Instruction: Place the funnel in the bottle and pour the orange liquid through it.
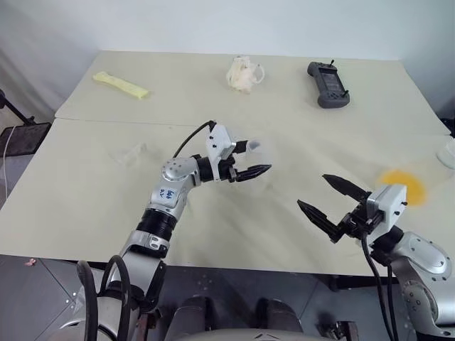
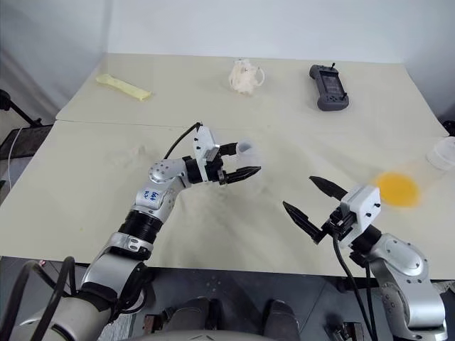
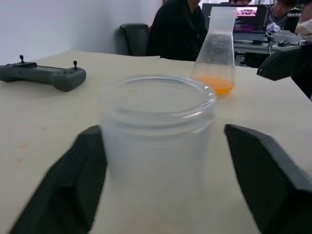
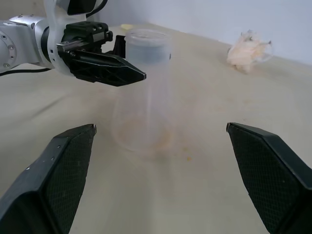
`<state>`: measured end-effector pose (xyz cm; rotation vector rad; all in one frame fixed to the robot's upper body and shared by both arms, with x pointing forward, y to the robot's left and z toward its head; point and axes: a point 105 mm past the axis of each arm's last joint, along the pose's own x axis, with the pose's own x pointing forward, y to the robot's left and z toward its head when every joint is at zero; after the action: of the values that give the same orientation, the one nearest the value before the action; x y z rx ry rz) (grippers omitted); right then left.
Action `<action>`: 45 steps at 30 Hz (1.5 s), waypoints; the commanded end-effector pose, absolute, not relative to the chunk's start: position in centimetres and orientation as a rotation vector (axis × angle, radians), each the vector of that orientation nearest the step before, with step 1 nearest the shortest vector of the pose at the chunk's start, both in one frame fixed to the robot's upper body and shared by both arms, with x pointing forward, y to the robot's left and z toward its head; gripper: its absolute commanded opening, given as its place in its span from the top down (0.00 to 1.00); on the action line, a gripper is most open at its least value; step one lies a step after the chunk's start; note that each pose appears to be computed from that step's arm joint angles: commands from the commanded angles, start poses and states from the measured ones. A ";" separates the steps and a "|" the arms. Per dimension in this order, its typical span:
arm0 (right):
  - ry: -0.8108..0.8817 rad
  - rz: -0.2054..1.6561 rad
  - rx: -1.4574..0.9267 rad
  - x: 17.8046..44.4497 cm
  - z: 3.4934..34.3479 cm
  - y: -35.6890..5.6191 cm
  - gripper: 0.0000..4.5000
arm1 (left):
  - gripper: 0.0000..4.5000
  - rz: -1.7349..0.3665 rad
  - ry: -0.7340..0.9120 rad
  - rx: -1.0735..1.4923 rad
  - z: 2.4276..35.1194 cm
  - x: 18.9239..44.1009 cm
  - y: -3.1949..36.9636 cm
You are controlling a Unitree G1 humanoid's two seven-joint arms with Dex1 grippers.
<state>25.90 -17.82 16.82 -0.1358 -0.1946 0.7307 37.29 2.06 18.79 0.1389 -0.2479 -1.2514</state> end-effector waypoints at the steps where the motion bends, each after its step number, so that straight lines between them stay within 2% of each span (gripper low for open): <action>1: -0.248 0.745 -0.137 25.7 18.2 -17.3 0.00 | 0.00 -1.252 -0.358 0.133 21.6 36.6 3.8; 7: -0.265 0.800 -0.134 26.5 18.9 -16.7 0.00 | 0.00 -1.119 -0.453 0.238 23.6 36.0 8.5; 12: -0.265 0.924 -0.115 27.3 19.4 -15.1 0.00 | 0.00 -0.829 -0.528 0.280 25.7 35.9 14.7; 15: -0.278 0.983 -0.124 28.0 19.7 -14.2 0.00 | 0.00 -0.635 -0.546 0.214 26.7 35.6 19.1; 19: -0.301 1.038 -0.136 29.4 20.5 -13.5 0.00 | 0.00 -0.470 -0.554 0.235 27.4 33.3 23.5; 22: -0.299 1.059 -0.140 30.0 20.5 -13.4 0.00 | 0.00 -0.511 -0.528 0.363 27.3 31.7 23.3; 27: -0.292 1.092 -0.149 30.3 20.3 -13.1 0.00 | 0.00 -0.698 -0.381 0.538 25.6 30.8 22.3; 32: -0.305 1.090 -0.157 30.3 20.6 -13.3 0.00 | 0.00 -0.691 -0.274 0.452 24.4 30.2 24.8; 35: -0.313 1.111 -0.148 29.6 20.9 -13.0 0.00 | 0.00 -0.485 -0.230 0.256 20.6 28.4 28.3; 40: -0.320 1.133 -0.167 29.0 20.9 -12.4 0.00 | 0.00 -0.187 -0.187 0.067 16.1 25.0 31.7; 45: -0.333 1.133 -0.170 29.0 21.3 -12.2 0.00 | 0.00 0.001 -0.136 -0.040 13.1 22.0 33.3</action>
<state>29.50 -12.61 20.22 -0.1545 -0.2877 1.1161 22.76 33.02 11.76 -0.0478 -0.0849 -0.0324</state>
